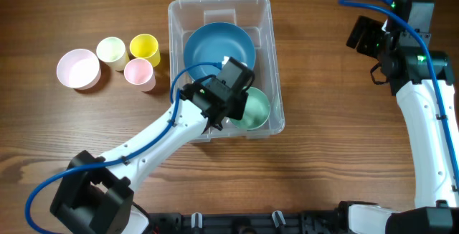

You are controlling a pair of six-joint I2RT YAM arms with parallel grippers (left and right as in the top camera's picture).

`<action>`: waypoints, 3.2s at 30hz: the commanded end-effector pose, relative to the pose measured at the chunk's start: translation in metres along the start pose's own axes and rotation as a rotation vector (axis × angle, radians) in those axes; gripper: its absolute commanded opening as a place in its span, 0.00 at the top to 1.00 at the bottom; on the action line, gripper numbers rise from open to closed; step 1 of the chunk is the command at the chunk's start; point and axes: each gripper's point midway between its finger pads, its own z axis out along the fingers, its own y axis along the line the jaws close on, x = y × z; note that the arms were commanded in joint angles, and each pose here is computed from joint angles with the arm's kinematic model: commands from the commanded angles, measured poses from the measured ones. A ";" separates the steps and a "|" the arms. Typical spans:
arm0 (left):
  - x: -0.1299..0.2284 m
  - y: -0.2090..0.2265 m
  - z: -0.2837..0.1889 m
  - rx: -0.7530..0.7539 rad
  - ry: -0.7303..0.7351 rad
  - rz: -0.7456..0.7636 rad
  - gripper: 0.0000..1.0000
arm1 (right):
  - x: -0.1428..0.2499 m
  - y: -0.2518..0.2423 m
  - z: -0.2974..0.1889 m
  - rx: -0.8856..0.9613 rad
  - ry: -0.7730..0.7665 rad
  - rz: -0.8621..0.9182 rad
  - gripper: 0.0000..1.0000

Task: Pack container
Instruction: 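Withdraw the left gripper and grasp the pink bowl rim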

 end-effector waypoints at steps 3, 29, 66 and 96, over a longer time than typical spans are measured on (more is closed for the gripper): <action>-0.040 0.054 -0.028 -0.120 -0.107 -0.199 0.46 | -0.003 -0.001 0.000 0.012 -0.008 0.012 0.00; -0.002 0.282 -0.095 -0.038 -0.129 -1.061 0.78 | -0.003 -0.001 0.000 0.011 -0.008 0.012 0.00; -0.030 0.164 -0.033 -0.105 -0.036 -0.661 0.91 | -0.003 -0.001 0.000 0.011 -0.008 0.012 0.00; 0.043 0.371 -0.086 -0.311 -0.152 -1.271 0.82 | -0.003 -0.001 0.000 0.011 -0.008 0.012 0.00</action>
